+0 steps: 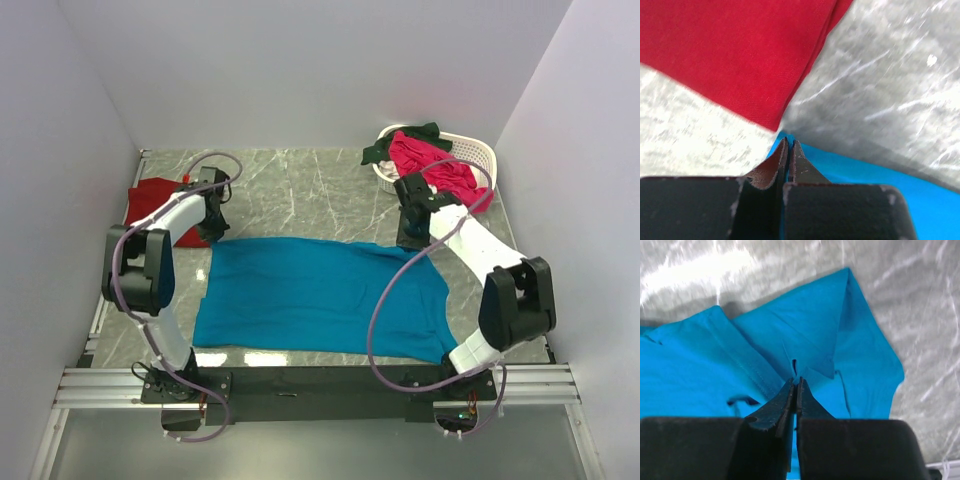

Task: Fold and stack the t-shirts
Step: Fold the tshirt

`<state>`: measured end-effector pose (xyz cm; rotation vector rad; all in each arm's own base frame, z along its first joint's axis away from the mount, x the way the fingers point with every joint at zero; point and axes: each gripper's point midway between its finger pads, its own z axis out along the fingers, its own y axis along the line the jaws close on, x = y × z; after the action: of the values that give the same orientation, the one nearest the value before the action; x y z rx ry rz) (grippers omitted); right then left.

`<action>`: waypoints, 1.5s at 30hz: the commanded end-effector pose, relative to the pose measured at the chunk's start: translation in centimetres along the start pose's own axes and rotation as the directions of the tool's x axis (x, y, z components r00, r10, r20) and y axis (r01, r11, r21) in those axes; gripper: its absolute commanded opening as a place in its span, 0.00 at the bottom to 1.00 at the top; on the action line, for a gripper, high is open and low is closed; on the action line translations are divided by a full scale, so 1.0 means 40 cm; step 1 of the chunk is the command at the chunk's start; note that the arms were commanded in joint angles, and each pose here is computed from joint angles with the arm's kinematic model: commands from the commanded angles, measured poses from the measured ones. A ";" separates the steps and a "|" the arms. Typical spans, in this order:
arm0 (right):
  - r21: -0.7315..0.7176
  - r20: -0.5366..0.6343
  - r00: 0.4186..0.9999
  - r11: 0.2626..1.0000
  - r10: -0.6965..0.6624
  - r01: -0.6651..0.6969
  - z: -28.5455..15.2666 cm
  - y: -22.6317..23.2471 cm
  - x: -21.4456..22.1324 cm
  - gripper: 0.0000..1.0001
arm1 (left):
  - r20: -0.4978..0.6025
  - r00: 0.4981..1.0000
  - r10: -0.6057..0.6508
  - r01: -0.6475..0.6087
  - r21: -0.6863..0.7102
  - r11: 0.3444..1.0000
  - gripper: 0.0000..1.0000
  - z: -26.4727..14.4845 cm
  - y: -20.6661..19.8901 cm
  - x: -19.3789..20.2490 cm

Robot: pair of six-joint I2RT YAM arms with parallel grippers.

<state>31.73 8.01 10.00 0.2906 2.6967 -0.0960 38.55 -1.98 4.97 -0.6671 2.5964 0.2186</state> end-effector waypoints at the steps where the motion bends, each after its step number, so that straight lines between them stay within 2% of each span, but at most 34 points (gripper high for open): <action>1: 0.009 0.021 1.000 1.000 0.012 -0.012 -0.045 -0.014 0.023 0.00 | 0.059 0.998 -0.005 0.003 0.036 0.999 0.01 -0.067 0.011 -0.024; 12: 0.047 -0.020 1.000 0.999 -0.007 0.008 -0.109 -0.061 0.129 0.00 | 0.014 1.000 0.022 -0.022 -0.017 1.000 0.01 -0.088 0.085 0.062; 21: 0.056 -0.070 0.997 0.998 -0.029 0.033 -0.141 -0.074 0.206 0.00 | 0.008 0.996 0.087 -0.087 -0.048 0.995 0.01 -0.093 0.098 0.104; 32: 0.055 -0.115 0.991 0.996 -0.067 0.074 -0.143 -0.056 0.260 0.00 | 0.002 0.991 0.131 -0.130 -0.111 0.985 0.01 -0.101 0.113 0.140; 45: 0.113 -0.153 0.986 0.990 -0.067 0.085 -0.136 -0.087 0.299 0.00 | -0.019 0.994 0.111 -0.113 -0.187 0.976 0.01 -0.113 0.170 0.184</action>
<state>18.80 8.17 9.81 0.2213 2.8666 -0.2245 28.27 -0.96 4.81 -0.5658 2.6858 0.4596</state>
